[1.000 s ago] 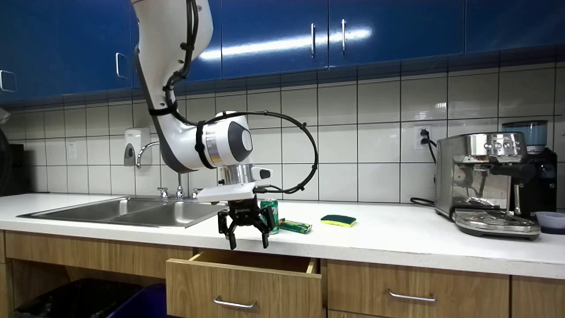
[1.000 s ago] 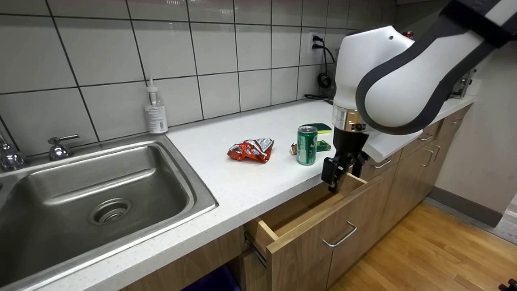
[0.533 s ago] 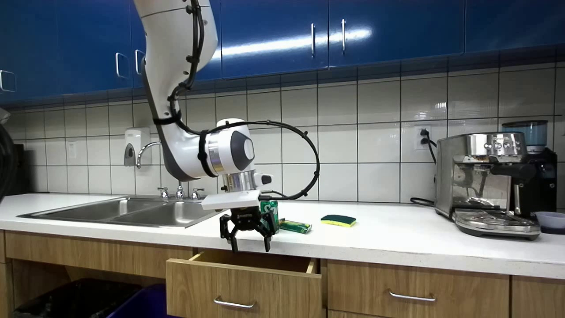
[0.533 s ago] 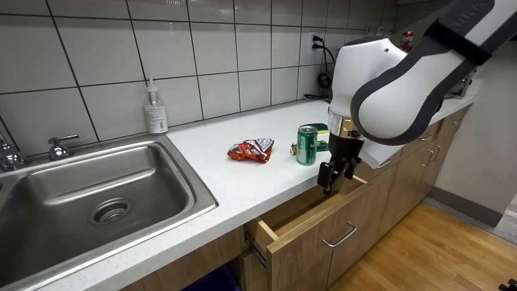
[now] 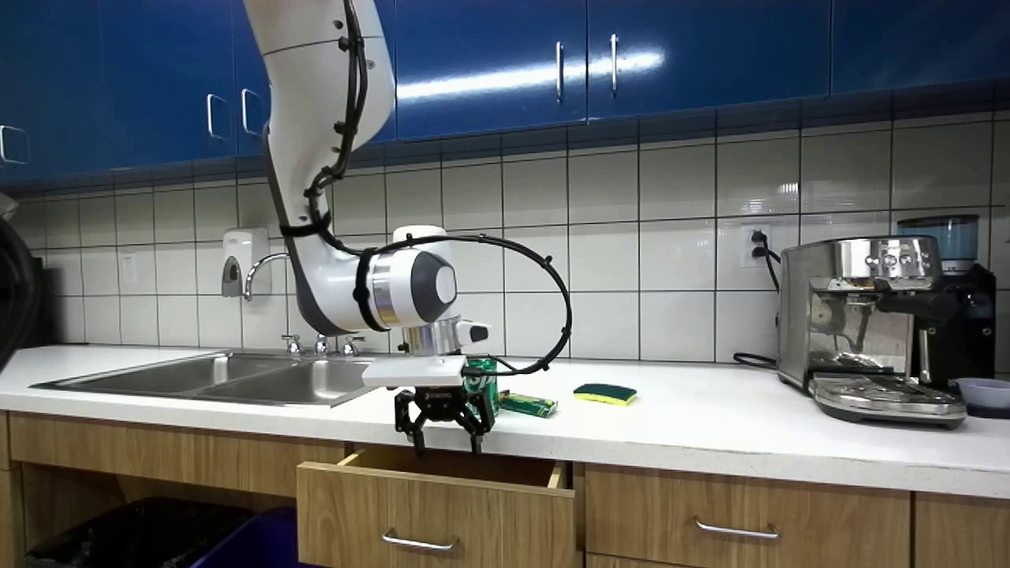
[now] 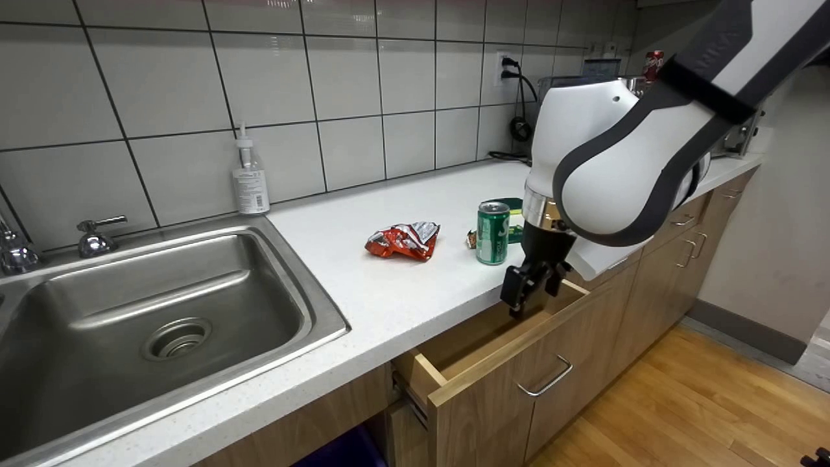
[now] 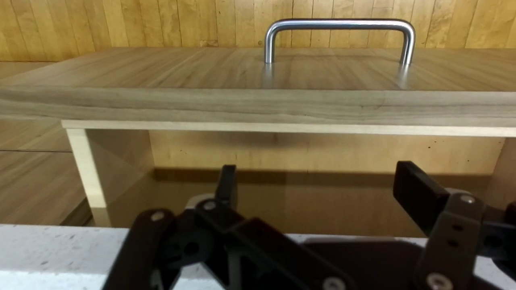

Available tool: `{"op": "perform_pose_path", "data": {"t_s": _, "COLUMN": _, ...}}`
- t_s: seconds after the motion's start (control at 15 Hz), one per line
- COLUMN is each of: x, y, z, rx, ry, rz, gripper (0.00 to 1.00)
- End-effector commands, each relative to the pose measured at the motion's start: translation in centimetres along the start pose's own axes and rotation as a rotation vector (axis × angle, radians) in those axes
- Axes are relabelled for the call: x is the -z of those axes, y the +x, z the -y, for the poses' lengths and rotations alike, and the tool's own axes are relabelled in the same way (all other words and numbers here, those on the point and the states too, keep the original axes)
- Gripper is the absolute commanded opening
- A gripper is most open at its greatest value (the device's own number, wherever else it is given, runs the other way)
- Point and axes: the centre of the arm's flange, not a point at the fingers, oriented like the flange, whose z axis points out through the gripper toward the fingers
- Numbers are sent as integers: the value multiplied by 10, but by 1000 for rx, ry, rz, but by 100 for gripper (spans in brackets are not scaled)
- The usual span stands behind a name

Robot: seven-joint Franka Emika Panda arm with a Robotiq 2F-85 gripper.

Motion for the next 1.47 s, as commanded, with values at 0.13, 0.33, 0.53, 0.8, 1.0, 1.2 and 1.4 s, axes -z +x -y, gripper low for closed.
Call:
{"op": "perform_pose_path", "data": {"t_s": 0.13, "x": -11, "y": 6, "z": -4, "rx": -7, "ry": 26, "rz": -3, "gripper": 100}}
{"op": "perform_pose_path", "data": {"t_s": 0.33, "x": -16, "y": 5, "z": -4, "rx": -9, "ry": 24, "rz": 12, "gripper": 100}}
{"op": "perform_pose_path", "data": {"t_s": 0.53, "x": -21, "y": 5, "z": -5, "rx": -7, "ry": 23, "rz": 24, "gripper": 100}}
{"op": "perform_pose_path", "data": {"t_s": 0.8, "x": -27, "y": 5, "z": -6, "rx": -9, "ry": 26, "rz": 33, "gripper": 100}}
{"op": "perform_pose_path", "data": {"t_s": 1.0, "x": -28, "y": 3, "z": -6, "rx": -22, "ry": 28, "rz": 52, "gripper": 100}}
{"op": "perform_pose_path", "data": {"t_s": 1.2, "x": -28, "y": 1, "z": -4, "rx": -17, "ry": 39, "rz": 79, "gripper": 100}}
{"op": "perform_pose_path", "data": {"t_s": 1.4, "x": -26, "y": 0, "z": -2, "rx": -14, "ry": 50, "rz": 119, "gripper": 100}}
